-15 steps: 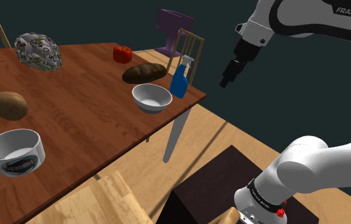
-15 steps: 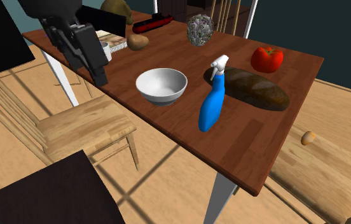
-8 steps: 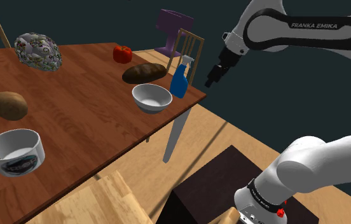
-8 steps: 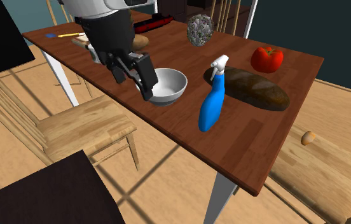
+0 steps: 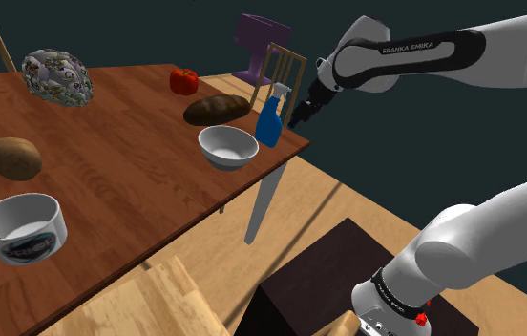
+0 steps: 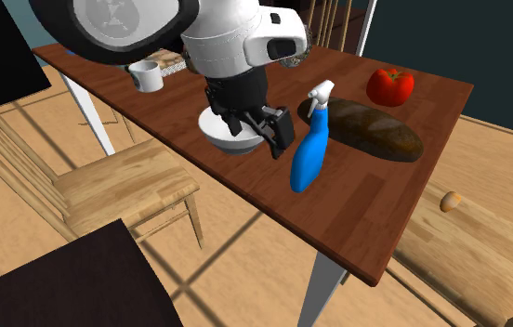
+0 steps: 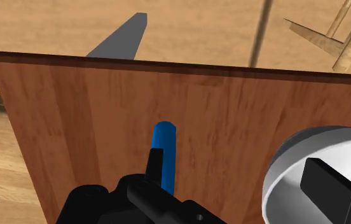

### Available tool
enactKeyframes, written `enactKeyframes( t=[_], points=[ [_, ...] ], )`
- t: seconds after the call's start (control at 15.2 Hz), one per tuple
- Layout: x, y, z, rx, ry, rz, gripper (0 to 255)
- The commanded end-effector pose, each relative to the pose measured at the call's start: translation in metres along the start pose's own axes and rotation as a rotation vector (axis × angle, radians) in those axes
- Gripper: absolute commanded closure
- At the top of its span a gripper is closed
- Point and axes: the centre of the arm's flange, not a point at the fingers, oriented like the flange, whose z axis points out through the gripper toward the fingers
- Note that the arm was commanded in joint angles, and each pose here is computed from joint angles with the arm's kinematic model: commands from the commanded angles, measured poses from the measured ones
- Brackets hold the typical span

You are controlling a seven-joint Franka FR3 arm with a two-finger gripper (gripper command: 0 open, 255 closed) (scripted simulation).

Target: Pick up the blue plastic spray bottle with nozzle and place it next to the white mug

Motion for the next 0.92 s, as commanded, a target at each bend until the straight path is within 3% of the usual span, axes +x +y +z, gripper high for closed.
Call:
enactKeyframes(
  t=[0.0,0.33,0.86],
  points=[
    [0.014,0.011,0.015,-0.001,0.030,-0.001,0],
    [0.049,0.042,0.053,0.000,0.101,-0.002,0],
    [0.055,0.043,0.095,0.000,0.105,-0.002,0]
  ],
)
